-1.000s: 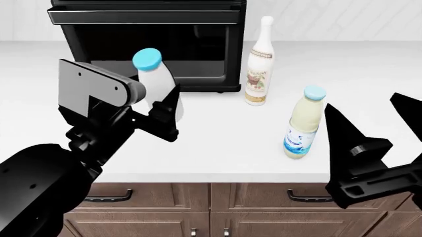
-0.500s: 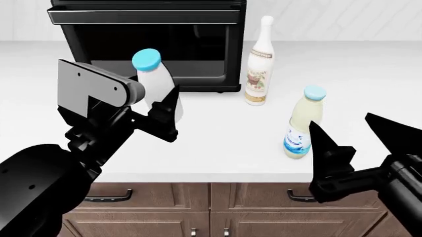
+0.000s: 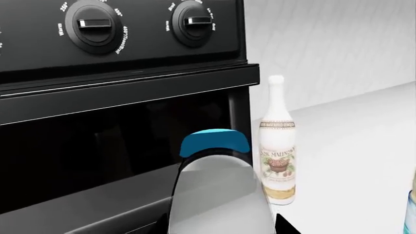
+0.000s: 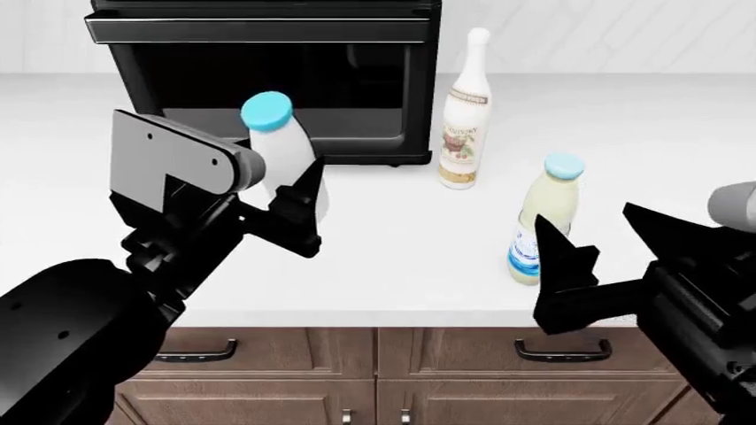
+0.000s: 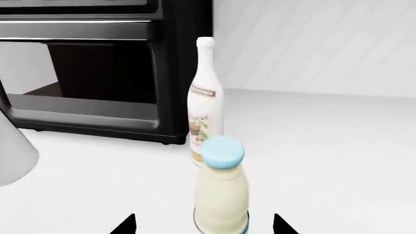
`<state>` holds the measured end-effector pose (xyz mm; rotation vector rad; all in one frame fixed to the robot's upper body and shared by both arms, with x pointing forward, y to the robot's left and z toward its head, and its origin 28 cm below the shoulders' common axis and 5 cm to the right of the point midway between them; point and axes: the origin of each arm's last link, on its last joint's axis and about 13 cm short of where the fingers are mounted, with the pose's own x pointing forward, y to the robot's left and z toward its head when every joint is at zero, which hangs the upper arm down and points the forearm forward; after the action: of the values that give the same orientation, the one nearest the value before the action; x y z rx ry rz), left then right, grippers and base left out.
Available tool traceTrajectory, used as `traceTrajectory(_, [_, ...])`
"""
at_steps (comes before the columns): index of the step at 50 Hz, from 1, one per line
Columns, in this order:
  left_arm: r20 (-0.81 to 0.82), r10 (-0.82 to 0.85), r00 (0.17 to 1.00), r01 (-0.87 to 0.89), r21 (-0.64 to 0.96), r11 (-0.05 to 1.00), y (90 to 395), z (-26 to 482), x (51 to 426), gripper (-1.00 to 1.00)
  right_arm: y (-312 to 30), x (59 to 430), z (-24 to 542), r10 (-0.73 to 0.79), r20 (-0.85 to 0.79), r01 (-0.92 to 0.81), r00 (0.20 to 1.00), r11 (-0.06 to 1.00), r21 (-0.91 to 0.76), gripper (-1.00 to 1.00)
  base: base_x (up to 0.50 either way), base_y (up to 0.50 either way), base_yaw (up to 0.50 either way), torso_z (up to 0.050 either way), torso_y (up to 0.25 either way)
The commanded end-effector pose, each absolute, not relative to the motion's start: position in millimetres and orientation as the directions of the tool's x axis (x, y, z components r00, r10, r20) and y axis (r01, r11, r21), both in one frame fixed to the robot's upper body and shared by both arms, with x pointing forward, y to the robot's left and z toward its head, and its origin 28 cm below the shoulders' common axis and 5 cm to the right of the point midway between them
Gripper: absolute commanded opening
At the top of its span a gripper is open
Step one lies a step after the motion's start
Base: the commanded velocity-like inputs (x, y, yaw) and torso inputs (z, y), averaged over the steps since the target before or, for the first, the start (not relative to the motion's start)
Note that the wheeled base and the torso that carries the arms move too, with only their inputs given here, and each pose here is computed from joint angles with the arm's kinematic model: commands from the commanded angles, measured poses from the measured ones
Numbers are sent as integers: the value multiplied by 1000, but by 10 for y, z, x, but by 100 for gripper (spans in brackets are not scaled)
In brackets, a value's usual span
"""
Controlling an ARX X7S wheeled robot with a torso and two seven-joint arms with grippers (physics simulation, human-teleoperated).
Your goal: Move the drinks to the dining counter.
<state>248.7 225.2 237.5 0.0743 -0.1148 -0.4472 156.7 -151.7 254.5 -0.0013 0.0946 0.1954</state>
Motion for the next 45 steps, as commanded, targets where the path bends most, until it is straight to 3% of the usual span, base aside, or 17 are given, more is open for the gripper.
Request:
traceTrajectory(1, [108, -429, 897, 420, 95, 903, 2250, 2391, 2493, -100, -1503, 1705, 2487, 207, -116, -207, 971, 978, 12, 100, 0, 0, 0, 0, 0])
traceTrajectory(45, [101, -432, 896, 423, 96, 901, 2236, 2382, 2508, -100, -1600, 2102, 2238, 167, -202, -163, 965, 986, 33, 100, 0, 0, 0, 0, 1])
